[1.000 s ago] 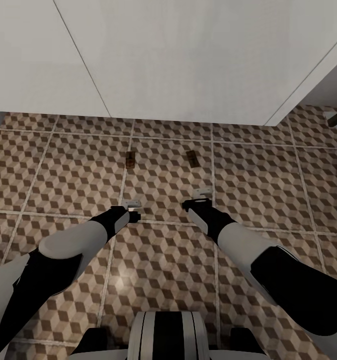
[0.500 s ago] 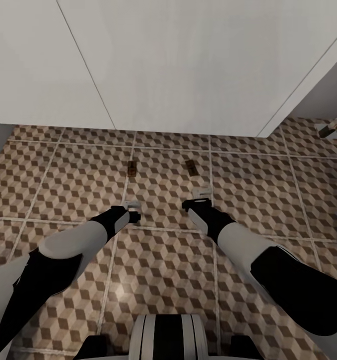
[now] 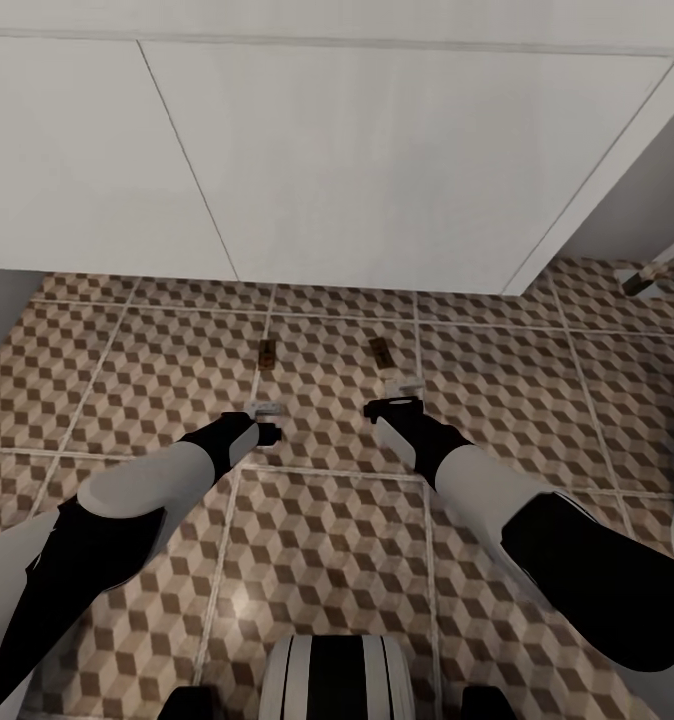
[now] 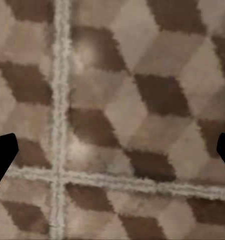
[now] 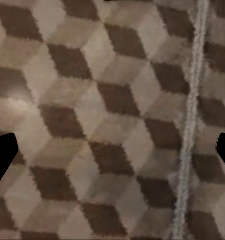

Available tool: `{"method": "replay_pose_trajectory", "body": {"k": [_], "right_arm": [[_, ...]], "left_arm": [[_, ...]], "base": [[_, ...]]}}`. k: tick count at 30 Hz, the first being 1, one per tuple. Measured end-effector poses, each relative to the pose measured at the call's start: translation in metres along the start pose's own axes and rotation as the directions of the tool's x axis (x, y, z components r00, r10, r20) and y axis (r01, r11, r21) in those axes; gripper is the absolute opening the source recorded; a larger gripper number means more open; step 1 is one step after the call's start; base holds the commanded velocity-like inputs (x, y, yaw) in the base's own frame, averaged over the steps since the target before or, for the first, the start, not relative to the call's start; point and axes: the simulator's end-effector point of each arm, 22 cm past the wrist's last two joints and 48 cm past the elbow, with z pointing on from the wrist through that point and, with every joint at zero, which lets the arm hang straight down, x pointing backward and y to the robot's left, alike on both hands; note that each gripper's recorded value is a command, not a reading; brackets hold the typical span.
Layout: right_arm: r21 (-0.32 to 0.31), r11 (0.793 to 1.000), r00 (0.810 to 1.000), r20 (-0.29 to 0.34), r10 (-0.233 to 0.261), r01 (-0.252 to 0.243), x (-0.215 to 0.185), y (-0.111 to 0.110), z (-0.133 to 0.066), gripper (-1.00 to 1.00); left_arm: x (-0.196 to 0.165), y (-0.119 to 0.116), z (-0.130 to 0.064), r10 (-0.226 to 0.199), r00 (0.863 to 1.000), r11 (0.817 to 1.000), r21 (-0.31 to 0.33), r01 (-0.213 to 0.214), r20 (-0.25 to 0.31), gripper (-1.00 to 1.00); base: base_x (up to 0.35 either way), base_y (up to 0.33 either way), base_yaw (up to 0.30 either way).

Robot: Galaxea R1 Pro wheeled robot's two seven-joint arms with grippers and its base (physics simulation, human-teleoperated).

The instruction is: Take the four mousetraps from the cabinet in the bathroom and place them on the bathroom floor. Make sure all four end up on the same floor surface, and ensure that at least two of them are either under or directly next to the same bathroom sink.

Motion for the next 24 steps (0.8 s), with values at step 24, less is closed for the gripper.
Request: {"method": "replay_pose_trajectory", "body": {"k": [24], "right_arm": [[0.010,1.000,0.995,0.097,0.008,-0.009,-0.059,-0.011,-0.050,1.00]], "left_arm": [[-0.050,0.004,-0.056,-0.007,0.995,1.000,0.000,0.007,0.098,1.00]], "base": [[0.000,0.000,0.000]]}}
